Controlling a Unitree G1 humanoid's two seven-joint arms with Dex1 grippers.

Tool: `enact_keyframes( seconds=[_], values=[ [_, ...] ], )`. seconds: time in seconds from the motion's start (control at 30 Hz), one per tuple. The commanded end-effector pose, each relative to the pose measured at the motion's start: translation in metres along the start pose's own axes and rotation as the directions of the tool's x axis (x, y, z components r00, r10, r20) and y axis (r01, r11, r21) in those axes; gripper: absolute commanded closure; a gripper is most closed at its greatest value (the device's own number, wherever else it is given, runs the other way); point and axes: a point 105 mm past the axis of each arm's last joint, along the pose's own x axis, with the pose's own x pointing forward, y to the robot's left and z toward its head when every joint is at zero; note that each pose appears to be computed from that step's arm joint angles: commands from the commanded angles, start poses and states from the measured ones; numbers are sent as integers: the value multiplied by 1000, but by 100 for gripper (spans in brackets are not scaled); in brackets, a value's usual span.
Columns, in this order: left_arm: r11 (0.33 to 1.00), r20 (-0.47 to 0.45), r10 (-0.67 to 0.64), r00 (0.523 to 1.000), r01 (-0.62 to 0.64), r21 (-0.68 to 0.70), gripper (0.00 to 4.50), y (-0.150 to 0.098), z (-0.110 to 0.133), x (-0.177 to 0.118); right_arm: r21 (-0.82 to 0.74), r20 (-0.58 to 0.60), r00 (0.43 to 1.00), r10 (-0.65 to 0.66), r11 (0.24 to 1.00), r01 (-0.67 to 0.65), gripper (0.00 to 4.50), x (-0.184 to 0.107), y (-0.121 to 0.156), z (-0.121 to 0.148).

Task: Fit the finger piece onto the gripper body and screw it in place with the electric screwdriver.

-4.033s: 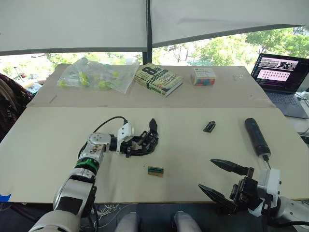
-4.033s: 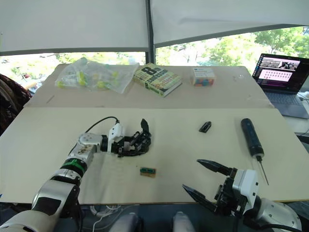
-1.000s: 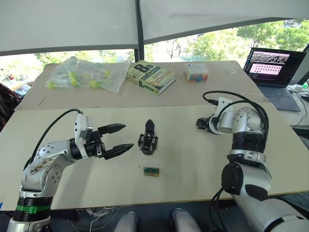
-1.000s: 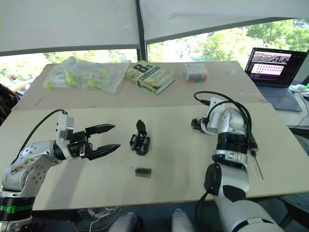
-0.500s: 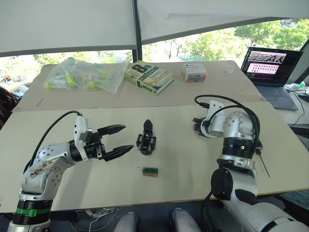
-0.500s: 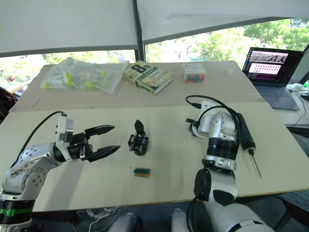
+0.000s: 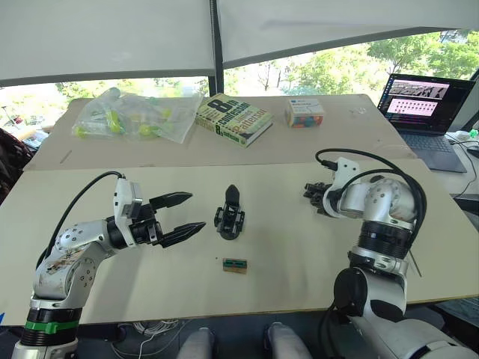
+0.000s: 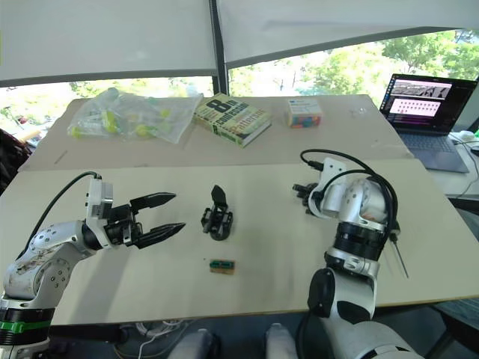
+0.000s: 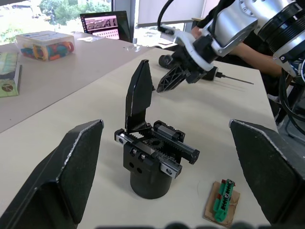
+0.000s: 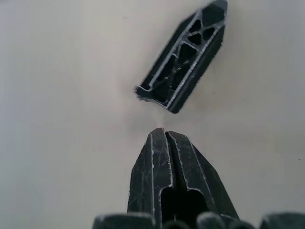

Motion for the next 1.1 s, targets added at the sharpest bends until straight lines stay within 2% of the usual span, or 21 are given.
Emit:
enact_keyframes(
  seconds=[0.03,0.3,0.43,0.63,0.97,1.1],
  values=[
    [999,20,3,1000,-4,53,0,3,11,-2,16,72,997,22,1000,-23,288,-16,8,23],
    [999,21,-4,1000,3,44,0,3,8,0,28,73,991,-114,993,112,9,-1,5,33],
    [999,23,-5,1000,4,42,0,2,7,1,23,59,989,-138,990,136,3,7,11,31],
    [999,29,-3,1000,1,38,0,0,6,2,55,120,958,-262,965,257,3,17,-2,36],
    [999,29,17,999,-18,39,0,-2,5,-2,20,60,967,-247,969,247,3,30,13,17],
    [999,29,27,999,-28,42,0,-2,5,-3,27,44,970,-237,971,236,118,32,17,10]
  ],
)
